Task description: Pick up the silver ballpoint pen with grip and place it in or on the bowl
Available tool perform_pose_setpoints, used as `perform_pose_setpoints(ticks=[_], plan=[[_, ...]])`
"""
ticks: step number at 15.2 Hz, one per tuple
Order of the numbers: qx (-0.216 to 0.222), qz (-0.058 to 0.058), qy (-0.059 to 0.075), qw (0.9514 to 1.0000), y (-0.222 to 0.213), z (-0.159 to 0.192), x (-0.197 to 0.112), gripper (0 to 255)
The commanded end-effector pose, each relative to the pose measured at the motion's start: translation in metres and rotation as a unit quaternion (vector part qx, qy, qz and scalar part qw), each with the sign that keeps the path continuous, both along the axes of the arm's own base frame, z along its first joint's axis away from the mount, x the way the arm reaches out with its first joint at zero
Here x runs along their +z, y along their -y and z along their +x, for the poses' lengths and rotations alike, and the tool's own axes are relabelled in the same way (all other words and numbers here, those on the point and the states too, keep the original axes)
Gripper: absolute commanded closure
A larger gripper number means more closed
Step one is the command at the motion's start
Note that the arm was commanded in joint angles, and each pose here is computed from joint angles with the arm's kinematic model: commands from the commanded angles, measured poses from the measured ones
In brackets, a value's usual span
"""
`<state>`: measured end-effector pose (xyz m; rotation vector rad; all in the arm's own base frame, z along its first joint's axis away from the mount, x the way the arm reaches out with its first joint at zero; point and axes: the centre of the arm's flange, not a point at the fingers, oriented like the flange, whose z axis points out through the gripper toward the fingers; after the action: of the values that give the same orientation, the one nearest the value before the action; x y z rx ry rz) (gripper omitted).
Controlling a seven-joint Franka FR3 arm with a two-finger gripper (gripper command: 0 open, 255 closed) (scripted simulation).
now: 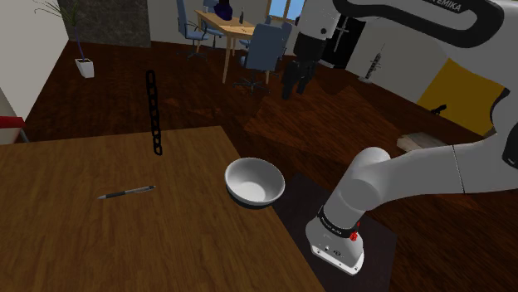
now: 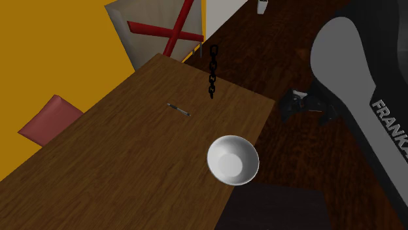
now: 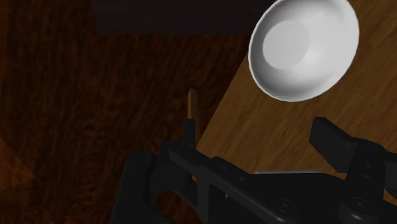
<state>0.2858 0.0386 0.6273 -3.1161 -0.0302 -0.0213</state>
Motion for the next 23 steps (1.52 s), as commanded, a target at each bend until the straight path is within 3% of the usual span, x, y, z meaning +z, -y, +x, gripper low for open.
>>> perform_pose_setpoints(ticks=[1, 6, 12, 17, 23], plan=[[0.0, 0.0, 0.0, 1.0, 0.0, 0.0, 0.0, 0], [0.069, 0.002, -0.003, 0.9976, -0.03, 0.051, -0.031, 0], [0.15, 0.005, -0.006, 0.9886, -0.075, 0.105, -0.068, 0], [0.218, 0.008, -0.008, 0.976, -0.119, 0.144, -0.099, 0], [0.297, 0.011, -0.011, 0.9547, -0.179, 0.182, -0.137, 0]])
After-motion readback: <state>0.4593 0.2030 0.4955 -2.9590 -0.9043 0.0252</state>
